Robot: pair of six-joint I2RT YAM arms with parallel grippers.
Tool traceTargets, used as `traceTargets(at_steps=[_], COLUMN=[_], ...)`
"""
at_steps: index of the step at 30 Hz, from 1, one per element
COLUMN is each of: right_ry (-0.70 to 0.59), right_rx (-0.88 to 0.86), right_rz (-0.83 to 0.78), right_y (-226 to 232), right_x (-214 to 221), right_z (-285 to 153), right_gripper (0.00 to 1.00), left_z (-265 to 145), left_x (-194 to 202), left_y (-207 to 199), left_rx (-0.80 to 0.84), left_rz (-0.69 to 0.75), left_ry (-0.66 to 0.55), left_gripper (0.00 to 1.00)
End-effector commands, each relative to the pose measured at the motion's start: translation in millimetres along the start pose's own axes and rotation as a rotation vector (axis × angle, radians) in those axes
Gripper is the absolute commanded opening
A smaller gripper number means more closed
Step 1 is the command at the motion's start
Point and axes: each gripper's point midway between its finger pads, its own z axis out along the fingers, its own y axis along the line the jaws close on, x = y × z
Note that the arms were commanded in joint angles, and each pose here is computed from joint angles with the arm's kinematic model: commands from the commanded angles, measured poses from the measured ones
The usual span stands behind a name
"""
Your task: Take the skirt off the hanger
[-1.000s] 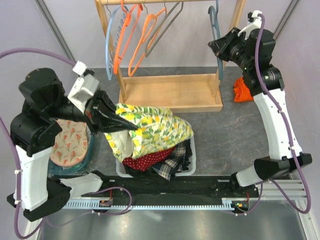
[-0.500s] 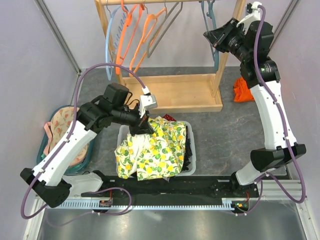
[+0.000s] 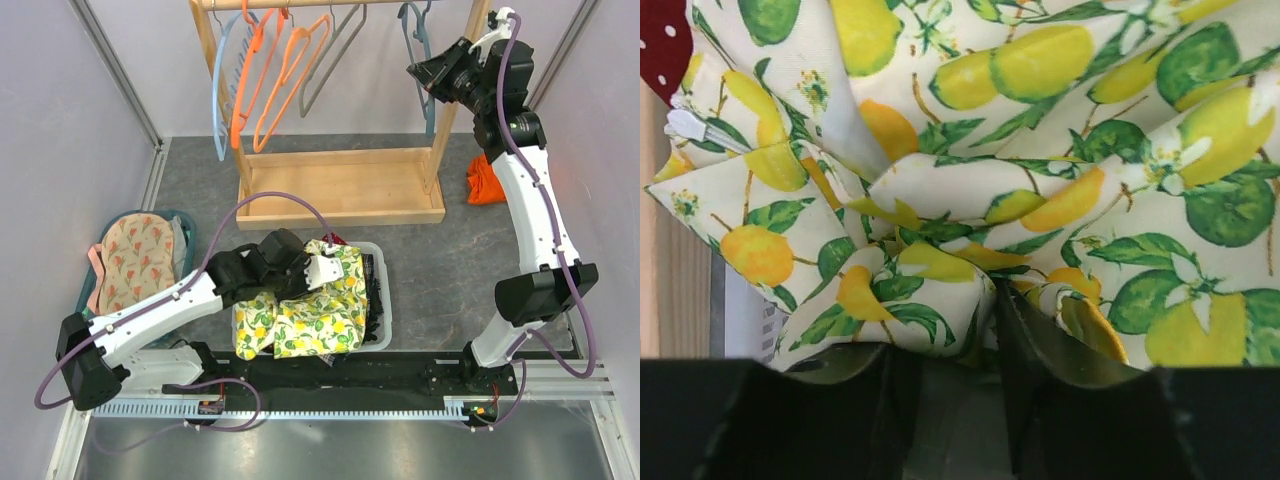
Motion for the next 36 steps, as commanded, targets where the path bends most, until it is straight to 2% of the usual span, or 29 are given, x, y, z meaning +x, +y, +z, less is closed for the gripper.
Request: traceTargets(at_steps=[1,3,4,5,6,8,11,12,14,15,17,18,23,24,26,27,31,34,36], right_ry=[-0.033,-0.028,-0.021,-0.017,-0.015,0.0,0.023,0.03,0.045,0.049,0.062,0.064,0.069,0.068,0.065,0.065,0.08,0.083,0.079], right_rx=[-0.051,-0.046,-0.042,-0.041,-0.035,-0.032,-0.012,-0.004,0.024,0.035,0.052,0.056,0.073,0.077,0.083,0.084,0.095,0.107,0.107], right_rz=[-0.013,-0.011,-0.01,-0.007,-0.004,0.0,-0.004,-0.005,-0.013,-0.013,-0.014,-0.014,-0.027,-0.036,-0.041,-0.045,-0.049,-0.068,-0.083], right_y=[12,10,8,7,4,2,-7,-10,-19,-23,-29,-31,-36,-37,-34,-33,-31,-31,-29], right_x=[-8,-6,-3,-2,0,5,16,20,30,33,43,46,56,57,55,54,66,76,83], right_z=[-8,-7,-7,-7,-6,-7,-11,-13,-20,-23,-31,-34,-50,-52,-59,-63,-92,-121,-144], right_gripper=[0.0,0.0,0.0,0.0,0.0,0.0,0.19,0.32,0.42,0.52,0.61,0.69,0.82,0.89,0.96,0.98,0.98,0.98,0.98], left_z=[12,16,19,22,27,35,44,46,48,49,49,49,44,44,43,41,27,-1,-19], left_x=[40,51,54,58,66,79,89,96,101,101,103,103,91,89,80,78,49,2,-10], left_y=[-8,-7,-8,-8,-7,-12,-13,-16,-20,-23,-26,-26,-33,-32,-27,-20,1,32,47], left_rx=[-0.02,-0.045,-0.05,-0.055,-0.066,-0.064,-0.074,-0.069,-0.055,-0.045,-0.041,-0.039,0.003,0.001,-0.028,-0.06,-0.139,-0.24,-0.296], left_rz=[0.048,0.062,0.071,0.075,0.077,0.088,0.098,0.095,0.084,0.078,0.066,0.06,0.03,0.026,0.0,-0.013,-0.06,-0.049,-0.023], left_ry=[0.138,0.172,0.183,0.194,0.215,0.245,0.264,0.278,0.281,0.276,0.276,0.274,0.238,0.231,0.225,0.232,0.207,0.13,0.127], left_gripper=[0.57,0.86,0.88,0.97,1.0,1.0,1.0,1.0,1.0,1.0,1.0,0.99,1.0,1.0,1.0,1.0,0.99,1.0,1.0])
